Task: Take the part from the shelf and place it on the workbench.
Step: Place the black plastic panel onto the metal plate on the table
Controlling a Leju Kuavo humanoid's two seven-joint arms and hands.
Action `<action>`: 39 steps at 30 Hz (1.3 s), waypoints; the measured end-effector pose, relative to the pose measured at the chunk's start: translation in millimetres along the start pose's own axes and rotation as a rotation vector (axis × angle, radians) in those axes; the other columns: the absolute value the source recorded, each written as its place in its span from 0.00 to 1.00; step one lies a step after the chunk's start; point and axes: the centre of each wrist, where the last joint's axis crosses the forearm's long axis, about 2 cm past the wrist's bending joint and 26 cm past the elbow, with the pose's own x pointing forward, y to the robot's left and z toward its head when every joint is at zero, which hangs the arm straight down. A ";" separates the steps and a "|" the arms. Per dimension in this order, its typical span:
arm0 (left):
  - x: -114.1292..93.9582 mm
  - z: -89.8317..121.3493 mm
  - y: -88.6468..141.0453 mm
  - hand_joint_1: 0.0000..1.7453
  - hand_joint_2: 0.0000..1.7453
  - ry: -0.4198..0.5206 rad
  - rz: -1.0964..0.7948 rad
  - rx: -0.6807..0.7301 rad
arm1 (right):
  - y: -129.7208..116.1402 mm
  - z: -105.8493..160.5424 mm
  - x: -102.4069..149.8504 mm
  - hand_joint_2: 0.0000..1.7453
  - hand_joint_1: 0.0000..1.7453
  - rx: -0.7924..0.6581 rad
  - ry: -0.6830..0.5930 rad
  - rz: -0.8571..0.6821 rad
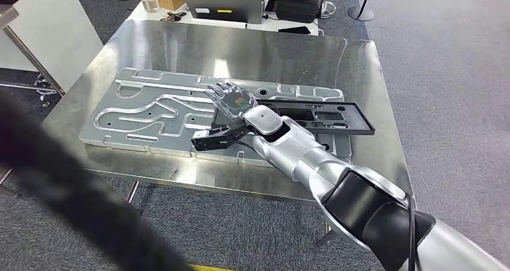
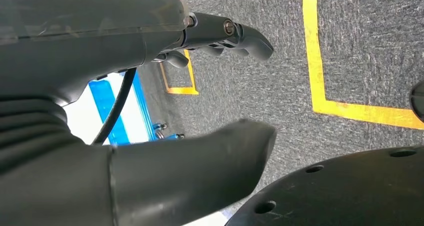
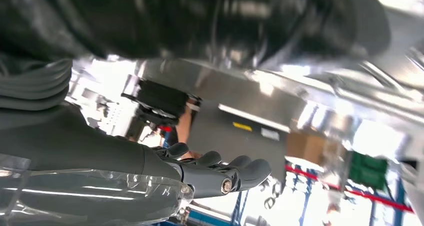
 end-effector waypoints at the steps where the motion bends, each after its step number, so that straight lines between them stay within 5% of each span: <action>1: -0.1 0.0 0.0 0.00 0.00 0.000 -0.002 0.000 | -3.1 -0.4 1.2 0.00 0.00 -0.015 -0.006 -0.005; 13: -1.5 0.2 -0.4 0.00 0.00 0.002 -0.008 0.003 | -43.6 4.1 21.7 0.00 0.00 -0.264 -0.114 -0.054; 21: -3.6 0.5 -0.8 0.00 0.00 0.000 -0.022 0.010 | -82.7 36.7 62.6 0.00 0.00 -0.498 -0.321 -0.040; 27: -7.3 1.0 -1.5 0.00 0.00 0.005 -0.038 0.010 | -77.0 60.7 81.6 0.00 0.00 -0.573 -0.405 0.012; 39: -9.8 1.4 -1.2 0.00 0.00 0.011 -0.065 0.009 | -58.3 78.6 81.5 0.00 0.00 -0.577 -0.438 0.030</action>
